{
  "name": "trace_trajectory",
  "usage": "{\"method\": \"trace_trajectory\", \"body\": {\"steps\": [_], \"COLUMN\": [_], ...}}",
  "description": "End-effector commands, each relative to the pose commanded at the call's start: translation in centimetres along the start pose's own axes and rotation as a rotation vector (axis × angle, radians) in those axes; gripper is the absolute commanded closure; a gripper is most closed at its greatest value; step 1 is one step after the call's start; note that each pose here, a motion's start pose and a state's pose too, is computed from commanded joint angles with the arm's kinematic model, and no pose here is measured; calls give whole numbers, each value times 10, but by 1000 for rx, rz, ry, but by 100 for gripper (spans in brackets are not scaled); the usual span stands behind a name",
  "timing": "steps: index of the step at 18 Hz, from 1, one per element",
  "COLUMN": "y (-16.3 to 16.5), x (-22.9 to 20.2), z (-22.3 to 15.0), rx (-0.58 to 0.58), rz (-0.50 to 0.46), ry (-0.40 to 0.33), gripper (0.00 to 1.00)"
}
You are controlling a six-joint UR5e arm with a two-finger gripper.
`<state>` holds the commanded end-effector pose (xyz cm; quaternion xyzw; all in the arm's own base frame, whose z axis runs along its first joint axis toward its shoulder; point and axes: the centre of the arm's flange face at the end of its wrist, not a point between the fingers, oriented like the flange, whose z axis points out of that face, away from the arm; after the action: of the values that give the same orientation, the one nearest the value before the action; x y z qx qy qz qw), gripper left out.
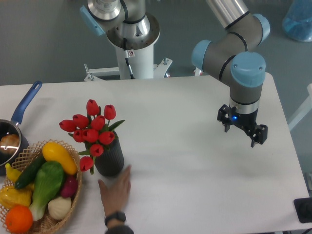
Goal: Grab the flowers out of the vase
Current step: 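Move the open gripper toward the red tulips in the black vase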
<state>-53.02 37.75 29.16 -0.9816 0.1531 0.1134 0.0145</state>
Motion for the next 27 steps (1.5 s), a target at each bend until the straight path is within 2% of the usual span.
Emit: {"method": "trace_trajectory", "body": {"steps": [3,5,7,9,11,15,18,21,24,27], "y": [-3,-21,-30,-39,-48,-58,-68,-70,-71,-82], "x": [2,8,27,44,63,87,94,110,121,137], "z": [-1,-4,-2,-4,4,6,-12,-31,-59,-80], "rx": [1,18,39,181,337,417,466,517,546,601], "rz": [3,26,-50,-79,-87,-94,-95,-146,-124,-99], "ry": [-2,-7,8,-28,25,79,77,89,53,47], "gripper": [0,0,0,0,0,0,0,0,0,0]}}
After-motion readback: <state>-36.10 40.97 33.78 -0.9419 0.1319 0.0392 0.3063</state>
